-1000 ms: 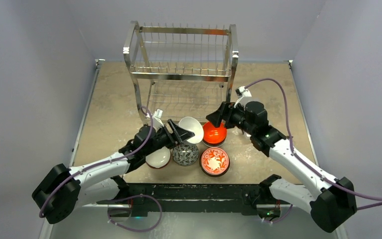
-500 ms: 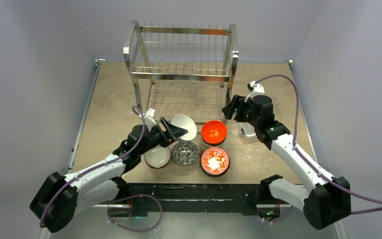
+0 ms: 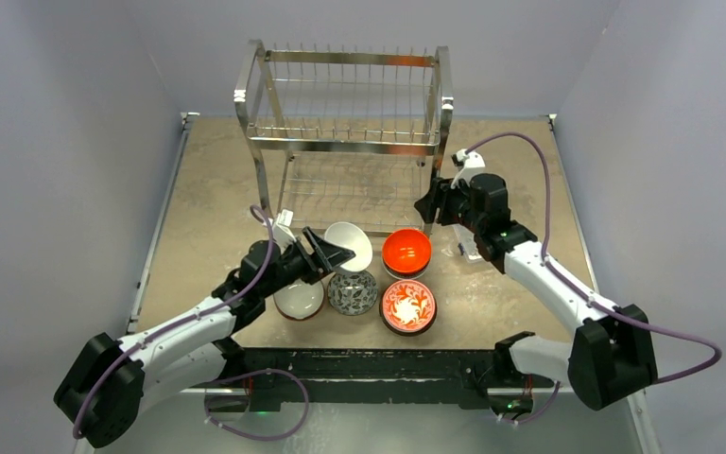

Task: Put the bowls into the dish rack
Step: Adjust the dish rack at the center of the board.

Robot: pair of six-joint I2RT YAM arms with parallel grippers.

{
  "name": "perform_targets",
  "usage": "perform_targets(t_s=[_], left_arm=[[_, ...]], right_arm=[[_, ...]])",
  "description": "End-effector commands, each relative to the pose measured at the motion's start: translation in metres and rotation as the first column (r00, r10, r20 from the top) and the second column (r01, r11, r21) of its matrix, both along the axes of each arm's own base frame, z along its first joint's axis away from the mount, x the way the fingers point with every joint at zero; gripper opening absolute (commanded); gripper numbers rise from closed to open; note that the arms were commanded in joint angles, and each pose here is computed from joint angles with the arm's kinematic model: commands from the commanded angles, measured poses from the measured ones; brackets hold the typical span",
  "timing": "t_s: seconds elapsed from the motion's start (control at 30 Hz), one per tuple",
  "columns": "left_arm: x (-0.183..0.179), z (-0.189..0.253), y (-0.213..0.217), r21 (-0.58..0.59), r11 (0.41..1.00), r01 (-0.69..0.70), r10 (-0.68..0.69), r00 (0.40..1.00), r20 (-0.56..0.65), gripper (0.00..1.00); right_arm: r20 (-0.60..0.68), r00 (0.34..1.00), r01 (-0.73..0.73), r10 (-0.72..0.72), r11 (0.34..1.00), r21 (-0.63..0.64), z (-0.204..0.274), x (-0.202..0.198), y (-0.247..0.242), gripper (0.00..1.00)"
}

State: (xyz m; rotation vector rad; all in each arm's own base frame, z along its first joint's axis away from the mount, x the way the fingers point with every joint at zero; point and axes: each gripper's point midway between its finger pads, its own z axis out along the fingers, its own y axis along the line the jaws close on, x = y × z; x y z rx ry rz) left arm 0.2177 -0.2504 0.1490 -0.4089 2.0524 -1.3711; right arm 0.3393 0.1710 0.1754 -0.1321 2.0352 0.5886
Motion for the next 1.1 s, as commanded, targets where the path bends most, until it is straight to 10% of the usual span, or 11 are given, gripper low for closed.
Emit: perform_targets(t_s=[0.0,0.5,1.07], left_arm=[[0.005,0.032,-0.001,-0.078,0.997,0.002,0.006,0.996,0.092,0.43],[0.02,0.041,-0.001,0.072,0.997,-0.001,-0.011,0.985,0.173,0.29],[0.074,0.048,-0.029,0.145,0.989,-0.02,-0.013,0.974,0.228,0.19]], right_arm=[[0.119,0.986,-0.117,0.112,0.993,0.034,0.033,0.005,0.018,0.56],[0.105,0.946,-0.32,0.308,0.94,0.122,0.021,-0.04,0.041,0.39],[0.084,0.964,-0.26,0.25,0.956,0.136,0.024,-0.045,0.032,0.54]])
